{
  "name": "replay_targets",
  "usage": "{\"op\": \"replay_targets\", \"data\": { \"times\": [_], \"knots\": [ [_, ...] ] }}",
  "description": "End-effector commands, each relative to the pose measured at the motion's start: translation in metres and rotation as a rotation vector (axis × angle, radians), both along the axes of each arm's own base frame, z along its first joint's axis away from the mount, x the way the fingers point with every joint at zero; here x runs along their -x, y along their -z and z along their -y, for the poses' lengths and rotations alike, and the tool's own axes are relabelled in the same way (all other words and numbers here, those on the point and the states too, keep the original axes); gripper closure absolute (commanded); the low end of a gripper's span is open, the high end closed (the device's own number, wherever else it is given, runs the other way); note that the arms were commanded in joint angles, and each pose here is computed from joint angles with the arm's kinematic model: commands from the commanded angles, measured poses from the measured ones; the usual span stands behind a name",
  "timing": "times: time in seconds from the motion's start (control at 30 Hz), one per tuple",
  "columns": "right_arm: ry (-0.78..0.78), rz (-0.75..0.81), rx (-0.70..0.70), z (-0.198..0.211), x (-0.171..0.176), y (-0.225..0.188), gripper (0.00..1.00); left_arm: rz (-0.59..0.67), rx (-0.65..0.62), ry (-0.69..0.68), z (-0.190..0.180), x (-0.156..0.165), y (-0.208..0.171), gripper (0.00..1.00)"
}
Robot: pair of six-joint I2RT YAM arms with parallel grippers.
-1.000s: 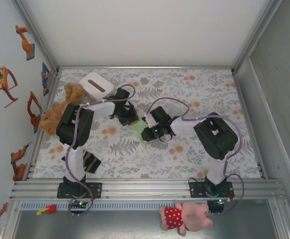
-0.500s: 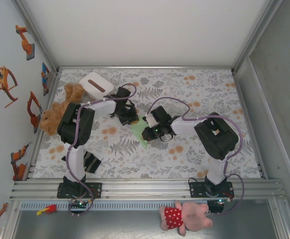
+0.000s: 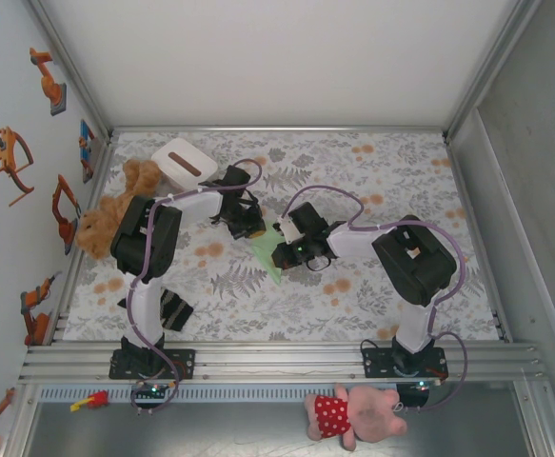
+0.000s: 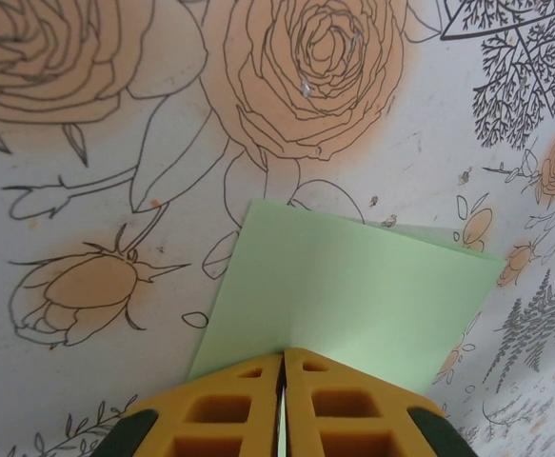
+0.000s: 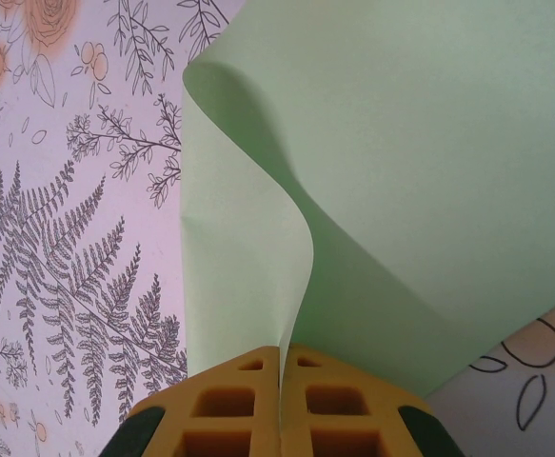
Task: Fold a paper plane with a square sheet of paper (pick it up from the middle)
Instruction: Third fold the triangle at the center of the table.
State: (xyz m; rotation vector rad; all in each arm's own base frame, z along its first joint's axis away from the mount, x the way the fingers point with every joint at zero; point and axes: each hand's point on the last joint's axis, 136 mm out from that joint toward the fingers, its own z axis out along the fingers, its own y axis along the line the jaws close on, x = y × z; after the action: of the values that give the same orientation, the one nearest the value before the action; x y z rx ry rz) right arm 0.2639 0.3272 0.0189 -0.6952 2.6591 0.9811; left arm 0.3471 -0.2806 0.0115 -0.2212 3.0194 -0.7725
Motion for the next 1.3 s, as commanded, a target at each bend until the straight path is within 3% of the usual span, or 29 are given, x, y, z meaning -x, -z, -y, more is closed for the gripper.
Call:
{"op": "replay_targets", "data": {
  "times": [0.0, 0.2, 0.33, 0.5, 0.7, 1.27],
  "knots": [
    [0.008, -0.038, 0.044, 0.008, 0.002, 0.014, 1.0, -0.092, -0.116, 0.035, -0.015, 0.026, 0.028, 0.89],
    [0.002, -0.053, 0.042, 0.008, 0.005, 0.017, 1.0, 0.066, 0.021, -0.016, 0.003, 0.004, -0.04, 0.85],
    [0.002, -0.057, 0.041, 0.007, 0.005, 0.017, 1.0, 0.116, 0.097, -0.08, -0.001, 0.013, -0.062, 0.8],
    [0.009, -0.06, 0.045, 0.008, 0.004, 0.019, 1.0, 0.085, 0.181, -0.114, 0.006, 0.045, -0.056, 0.81],
    [0.012, -0.071, 0.052, 0.008, 0.005, 0.022, 1.0, 0.02, 0.16, -0.094, 0.014, 0.074, -0.033, 0.87],
    [0.017, -0.074, 0.078, 0.012, 0.005, 0.025, 1.0, -0.042, 0.03, -0.114, -0.002, 0.086, -0.001, 0.92]
  ]
}}
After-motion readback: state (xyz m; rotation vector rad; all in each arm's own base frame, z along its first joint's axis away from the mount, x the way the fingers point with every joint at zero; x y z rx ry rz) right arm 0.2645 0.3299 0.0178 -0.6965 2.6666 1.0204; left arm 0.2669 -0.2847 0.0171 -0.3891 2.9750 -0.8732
